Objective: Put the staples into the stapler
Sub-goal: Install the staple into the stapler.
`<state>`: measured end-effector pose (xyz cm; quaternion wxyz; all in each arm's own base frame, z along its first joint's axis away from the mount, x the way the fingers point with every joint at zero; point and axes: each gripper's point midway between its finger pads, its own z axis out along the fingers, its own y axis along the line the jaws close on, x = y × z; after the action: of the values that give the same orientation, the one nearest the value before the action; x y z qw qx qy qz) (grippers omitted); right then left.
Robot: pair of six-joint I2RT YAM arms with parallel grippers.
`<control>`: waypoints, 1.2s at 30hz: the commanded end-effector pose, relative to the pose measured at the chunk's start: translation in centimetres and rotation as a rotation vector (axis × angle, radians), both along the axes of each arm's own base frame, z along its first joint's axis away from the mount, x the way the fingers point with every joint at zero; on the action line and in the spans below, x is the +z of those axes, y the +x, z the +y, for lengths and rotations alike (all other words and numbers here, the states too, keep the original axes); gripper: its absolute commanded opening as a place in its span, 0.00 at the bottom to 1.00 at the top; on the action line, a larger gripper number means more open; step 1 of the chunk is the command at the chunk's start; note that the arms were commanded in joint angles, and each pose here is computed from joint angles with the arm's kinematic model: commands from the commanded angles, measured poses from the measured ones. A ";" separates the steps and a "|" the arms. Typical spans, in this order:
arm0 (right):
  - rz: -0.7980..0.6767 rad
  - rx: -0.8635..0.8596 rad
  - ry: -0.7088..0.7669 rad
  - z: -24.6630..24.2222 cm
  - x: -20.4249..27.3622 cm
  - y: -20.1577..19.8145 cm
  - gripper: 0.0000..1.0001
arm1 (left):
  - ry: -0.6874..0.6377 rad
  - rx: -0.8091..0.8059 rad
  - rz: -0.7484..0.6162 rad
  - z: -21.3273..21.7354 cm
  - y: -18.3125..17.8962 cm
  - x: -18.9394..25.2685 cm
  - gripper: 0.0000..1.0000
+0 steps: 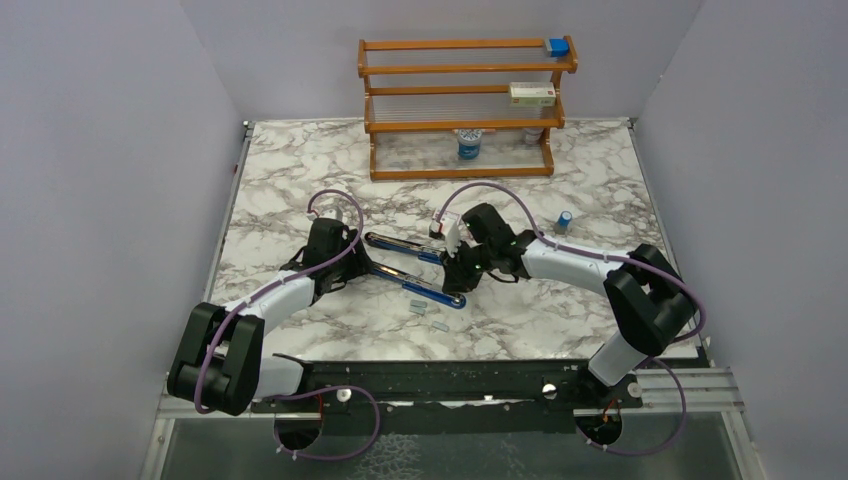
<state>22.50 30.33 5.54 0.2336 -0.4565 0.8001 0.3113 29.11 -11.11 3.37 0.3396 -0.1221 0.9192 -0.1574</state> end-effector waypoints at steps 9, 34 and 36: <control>-0.024 -0.004 -0.056 -0.2 -0.7 0.5 0.13 | 0.057 0.007 0.043 0.9 -0.6 -1.1 0.62; -0.015 0.019 -0.083 0.1 -0.9 0.1 0.22 | 0.063 0.003 0.044 1.0 -0.8 -1.1 0.62; -0.014 0.019 -0.076 0.1 -0.8 0.1 0.24 | 0.063 0.003 0.042 1.0 -0.8 -1.0 0.62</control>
<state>22.50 30.51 5.28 0.2241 -0.4682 0.8036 0.2913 29.12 -11.11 3.38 0.3398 -0.1219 0.9192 -0.1574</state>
